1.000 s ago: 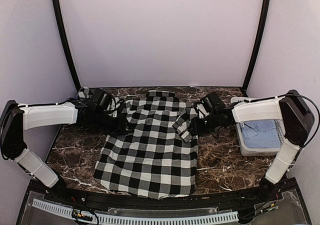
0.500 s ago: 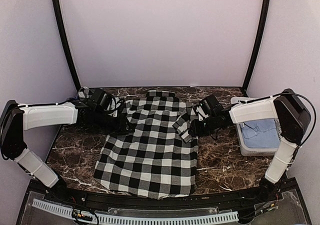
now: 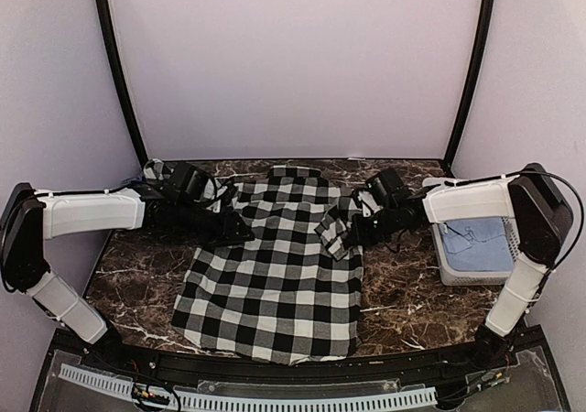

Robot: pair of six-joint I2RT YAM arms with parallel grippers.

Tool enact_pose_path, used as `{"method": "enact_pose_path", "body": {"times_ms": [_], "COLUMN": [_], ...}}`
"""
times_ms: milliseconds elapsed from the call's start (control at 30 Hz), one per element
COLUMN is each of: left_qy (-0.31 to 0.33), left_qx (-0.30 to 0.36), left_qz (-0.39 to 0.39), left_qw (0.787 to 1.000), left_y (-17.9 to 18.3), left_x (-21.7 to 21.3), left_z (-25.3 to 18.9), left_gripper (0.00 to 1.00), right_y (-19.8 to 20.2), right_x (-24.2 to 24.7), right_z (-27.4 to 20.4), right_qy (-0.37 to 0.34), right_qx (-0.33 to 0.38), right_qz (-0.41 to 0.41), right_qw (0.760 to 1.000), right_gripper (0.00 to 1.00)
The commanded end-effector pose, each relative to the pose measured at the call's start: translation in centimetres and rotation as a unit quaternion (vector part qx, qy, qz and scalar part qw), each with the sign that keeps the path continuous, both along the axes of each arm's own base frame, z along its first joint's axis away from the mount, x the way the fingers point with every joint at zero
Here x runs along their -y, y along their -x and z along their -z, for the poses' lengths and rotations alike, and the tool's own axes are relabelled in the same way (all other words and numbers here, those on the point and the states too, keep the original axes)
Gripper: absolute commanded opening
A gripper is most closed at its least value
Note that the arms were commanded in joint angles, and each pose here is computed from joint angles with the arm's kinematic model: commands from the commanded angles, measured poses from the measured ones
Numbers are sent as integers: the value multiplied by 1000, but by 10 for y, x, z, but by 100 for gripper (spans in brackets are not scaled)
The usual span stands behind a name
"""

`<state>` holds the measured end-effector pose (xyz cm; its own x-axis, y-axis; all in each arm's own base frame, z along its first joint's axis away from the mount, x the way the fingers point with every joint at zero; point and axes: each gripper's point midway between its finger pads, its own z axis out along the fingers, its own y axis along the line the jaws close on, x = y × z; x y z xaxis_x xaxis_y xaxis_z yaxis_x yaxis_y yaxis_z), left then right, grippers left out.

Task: Fold and stack the long sleeve shirts
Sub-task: Pick up the sleeve from the center of the board, then pass from the right arm to the left

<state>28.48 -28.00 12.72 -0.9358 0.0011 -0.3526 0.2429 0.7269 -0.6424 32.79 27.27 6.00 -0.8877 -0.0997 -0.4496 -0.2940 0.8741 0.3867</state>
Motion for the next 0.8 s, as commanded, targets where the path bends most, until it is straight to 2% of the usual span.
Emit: {"method": "enact_pose_path", "body": {"times_ms": [0, 100, 233, 433, 767], "left_qy": [30, 37, 57, 69, 1], "left_qx": [31, 46, 86, 133, 200], "left_qz": [26, 43, 63, 88, 66], "left_qw": [999, 997, 993, 985, 978], "left_y": [-5, -4, -6, -10, -42], "left_x": [18, 28, 47, 76, 85], "left_z": [-17, -22, -36, -45, -36], "left_gripper": [38, 38, 40, 47, 64], "right_y": [-4, -3, 2, 1, -13], "right_x": [-21, -30, -61, -113, -150], "right_z": [-39, -48, -70, -90, -98], "right_qy": [-58, -75, -132, -194, -223], "right_qx": [17, 8, -4, -27, -46], "right_qz": [-18, -22, -41, -69, -86], "right_qw": [998, 997, 990, 978, 970], "right_gripper": [0, 0, 0, 0, 0]}}
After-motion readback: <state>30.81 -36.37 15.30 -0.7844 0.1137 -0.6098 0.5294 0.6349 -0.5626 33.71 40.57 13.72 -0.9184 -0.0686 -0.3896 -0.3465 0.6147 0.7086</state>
